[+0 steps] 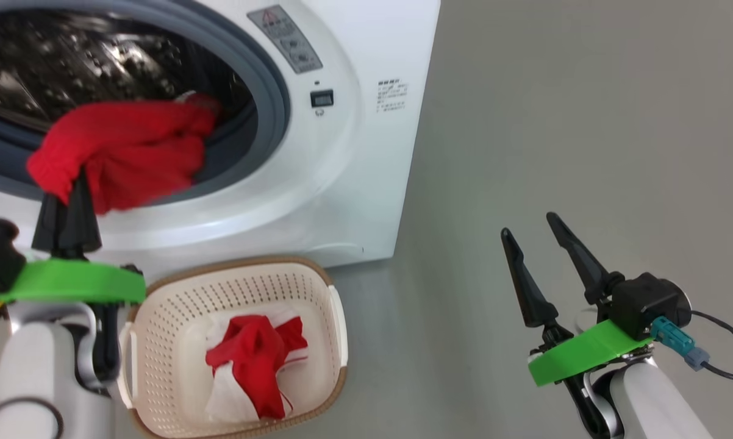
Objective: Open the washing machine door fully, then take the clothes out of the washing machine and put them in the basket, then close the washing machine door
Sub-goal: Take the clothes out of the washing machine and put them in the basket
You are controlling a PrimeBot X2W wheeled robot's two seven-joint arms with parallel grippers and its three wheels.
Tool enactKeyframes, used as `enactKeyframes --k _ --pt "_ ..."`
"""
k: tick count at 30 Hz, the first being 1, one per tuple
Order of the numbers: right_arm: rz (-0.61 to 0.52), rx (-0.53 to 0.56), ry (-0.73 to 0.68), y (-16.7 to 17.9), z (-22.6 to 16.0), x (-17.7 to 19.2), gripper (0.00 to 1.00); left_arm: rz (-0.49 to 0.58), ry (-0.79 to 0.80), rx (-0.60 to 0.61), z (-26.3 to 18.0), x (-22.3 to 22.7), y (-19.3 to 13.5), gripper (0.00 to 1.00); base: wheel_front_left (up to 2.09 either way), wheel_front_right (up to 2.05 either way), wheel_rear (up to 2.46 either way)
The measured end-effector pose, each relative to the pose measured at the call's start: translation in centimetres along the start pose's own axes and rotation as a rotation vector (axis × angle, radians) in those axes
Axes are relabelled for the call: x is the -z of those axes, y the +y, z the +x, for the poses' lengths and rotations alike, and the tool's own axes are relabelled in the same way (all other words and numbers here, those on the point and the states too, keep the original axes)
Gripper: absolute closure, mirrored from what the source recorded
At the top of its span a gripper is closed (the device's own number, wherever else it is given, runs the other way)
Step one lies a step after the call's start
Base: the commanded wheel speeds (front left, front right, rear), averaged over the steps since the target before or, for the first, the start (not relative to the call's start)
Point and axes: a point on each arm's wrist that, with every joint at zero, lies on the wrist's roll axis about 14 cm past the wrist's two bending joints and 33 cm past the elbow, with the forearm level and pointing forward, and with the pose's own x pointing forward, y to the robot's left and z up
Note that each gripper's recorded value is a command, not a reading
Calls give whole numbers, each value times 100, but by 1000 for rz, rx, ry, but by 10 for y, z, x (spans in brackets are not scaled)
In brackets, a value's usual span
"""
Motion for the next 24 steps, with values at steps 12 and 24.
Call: enactKeyframes --k 12,24 --pt "9 -5 -42 8 -24 -18 0 21 -196 35 -41 -72 -23 100 0 0 0" --pt "31 -9 -32 11 -28 -14 0 -17 -139 73 -68 -58 -40 100 0 0 0"
